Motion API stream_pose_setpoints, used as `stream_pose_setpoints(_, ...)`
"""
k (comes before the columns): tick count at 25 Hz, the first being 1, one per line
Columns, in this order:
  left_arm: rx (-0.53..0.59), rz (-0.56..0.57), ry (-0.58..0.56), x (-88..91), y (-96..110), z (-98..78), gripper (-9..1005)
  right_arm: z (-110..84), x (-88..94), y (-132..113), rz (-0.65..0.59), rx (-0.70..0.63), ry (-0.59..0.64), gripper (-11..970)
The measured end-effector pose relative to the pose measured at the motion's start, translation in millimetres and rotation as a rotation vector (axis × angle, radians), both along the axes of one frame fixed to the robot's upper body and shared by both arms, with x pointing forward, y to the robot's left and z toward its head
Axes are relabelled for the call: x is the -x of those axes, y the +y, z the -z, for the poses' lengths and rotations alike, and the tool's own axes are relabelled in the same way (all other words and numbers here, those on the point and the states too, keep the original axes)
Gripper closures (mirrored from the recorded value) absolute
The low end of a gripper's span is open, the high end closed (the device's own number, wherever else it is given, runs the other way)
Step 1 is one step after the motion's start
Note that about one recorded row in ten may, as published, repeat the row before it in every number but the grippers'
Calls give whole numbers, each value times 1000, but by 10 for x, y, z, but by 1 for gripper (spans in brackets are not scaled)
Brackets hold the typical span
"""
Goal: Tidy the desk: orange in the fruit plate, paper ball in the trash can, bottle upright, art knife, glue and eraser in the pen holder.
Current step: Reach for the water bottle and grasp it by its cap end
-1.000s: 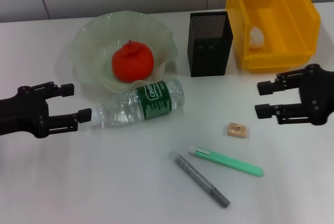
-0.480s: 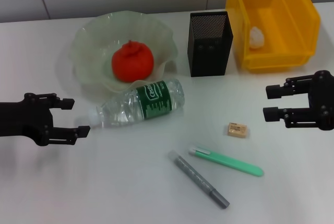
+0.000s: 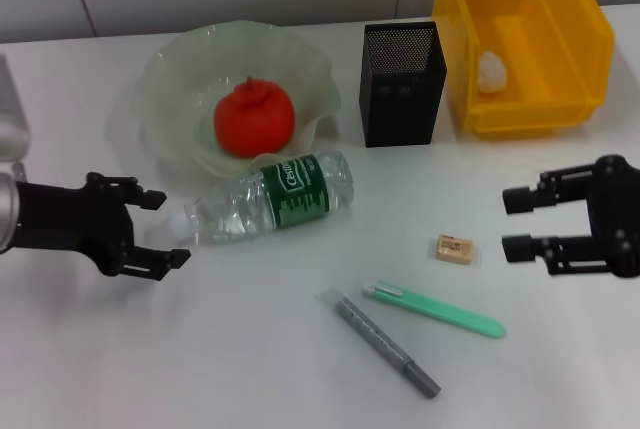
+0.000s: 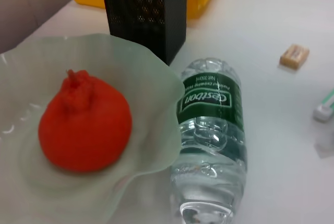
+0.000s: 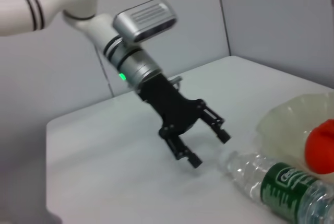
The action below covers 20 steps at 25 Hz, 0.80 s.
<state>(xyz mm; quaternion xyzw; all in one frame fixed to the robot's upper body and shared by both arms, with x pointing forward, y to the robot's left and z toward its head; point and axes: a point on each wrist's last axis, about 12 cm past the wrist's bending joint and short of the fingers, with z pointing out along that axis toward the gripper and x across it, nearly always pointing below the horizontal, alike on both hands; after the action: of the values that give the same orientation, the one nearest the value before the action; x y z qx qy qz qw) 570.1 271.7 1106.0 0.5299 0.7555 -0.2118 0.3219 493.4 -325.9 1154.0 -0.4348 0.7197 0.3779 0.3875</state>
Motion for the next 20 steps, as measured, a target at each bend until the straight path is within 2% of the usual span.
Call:
stream_pose_setpoints(2,-34,23,-11,-67,-85,-7,171,23,31,-33,6,16,13,414)
stream_pose_setpoints(8,-42,26,-17,-125,-148,3,175,93,122,-131,42,40,43,414)
stream_pose_setpoints(20,-87,32,-22,-209,-308,127,181,147,145,-138,57,28,62,414)
